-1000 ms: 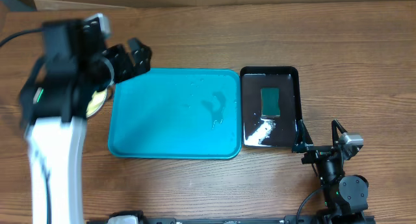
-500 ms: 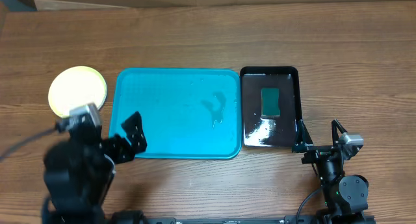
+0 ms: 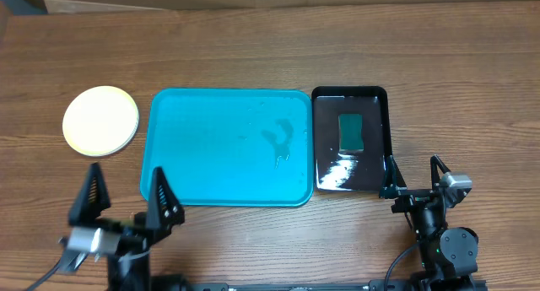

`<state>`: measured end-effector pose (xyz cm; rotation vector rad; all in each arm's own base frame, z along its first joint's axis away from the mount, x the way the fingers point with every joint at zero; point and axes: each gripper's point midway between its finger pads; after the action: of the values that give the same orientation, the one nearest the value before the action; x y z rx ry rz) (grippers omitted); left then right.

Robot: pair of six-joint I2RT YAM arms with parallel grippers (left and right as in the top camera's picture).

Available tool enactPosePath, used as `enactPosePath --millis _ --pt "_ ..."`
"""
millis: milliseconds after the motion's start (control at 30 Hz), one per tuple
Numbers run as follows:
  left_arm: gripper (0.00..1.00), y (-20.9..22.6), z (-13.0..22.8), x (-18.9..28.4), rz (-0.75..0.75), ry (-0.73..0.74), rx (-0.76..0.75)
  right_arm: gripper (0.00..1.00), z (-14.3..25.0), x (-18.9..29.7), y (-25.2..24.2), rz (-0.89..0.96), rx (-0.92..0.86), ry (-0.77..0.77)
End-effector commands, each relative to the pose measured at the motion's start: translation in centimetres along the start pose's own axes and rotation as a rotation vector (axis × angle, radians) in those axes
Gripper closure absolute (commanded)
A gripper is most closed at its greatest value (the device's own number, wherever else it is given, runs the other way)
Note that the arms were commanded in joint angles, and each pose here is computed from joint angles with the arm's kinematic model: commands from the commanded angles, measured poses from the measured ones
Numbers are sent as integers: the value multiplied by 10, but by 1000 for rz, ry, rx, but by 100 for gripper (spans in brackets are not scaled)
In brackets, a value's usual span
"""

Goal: Clean dirty plates on tray and stack at the side

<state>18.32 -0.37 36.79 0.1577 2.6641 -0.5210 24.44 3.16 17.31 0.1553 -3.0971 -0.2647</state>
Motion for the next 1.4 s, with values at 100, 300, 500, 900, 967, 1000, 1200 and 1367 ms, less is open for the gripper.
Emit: enactPosePath --millis 100,300,500,900,967,1000,1200,1367 --pt "0 39 89 1 -75 174 -1 0 2 0 -1 -1 3 0" --pt "0 69 148 12 -156 288 9 0 2 0 -1 -1 3 0" --pt "0 103 192 33 -302 422 -15 0 2 0 -1 -1 3 0" --pt "0 101 194 34 -276 444 -66 0 2 0 -1 -1 3 0" --pt "0 101 194 34 -276 444 -66 0 2 0 -1 -1 3 0" --pt "0 101 194 34 -276 444 -66 0 2 0 -1 -1 3 0" --pt "0 101 194 34 -276 444 -66 0 2 0 -1 -1 3 0" --pt "0 101 194 34 -276 444 -66 0 2 0 -1 -1 3 0"
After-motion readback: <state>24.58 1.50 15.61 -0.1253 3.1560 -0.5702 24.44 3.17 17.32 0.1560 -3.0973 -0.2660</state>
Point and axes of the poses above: each gripper's point midway between its finger pads, its own x axis back along the fingers, its own y axis along the line the jaws close on, z = x × y, and after that the axes turned 6 degrees about x, right-handed
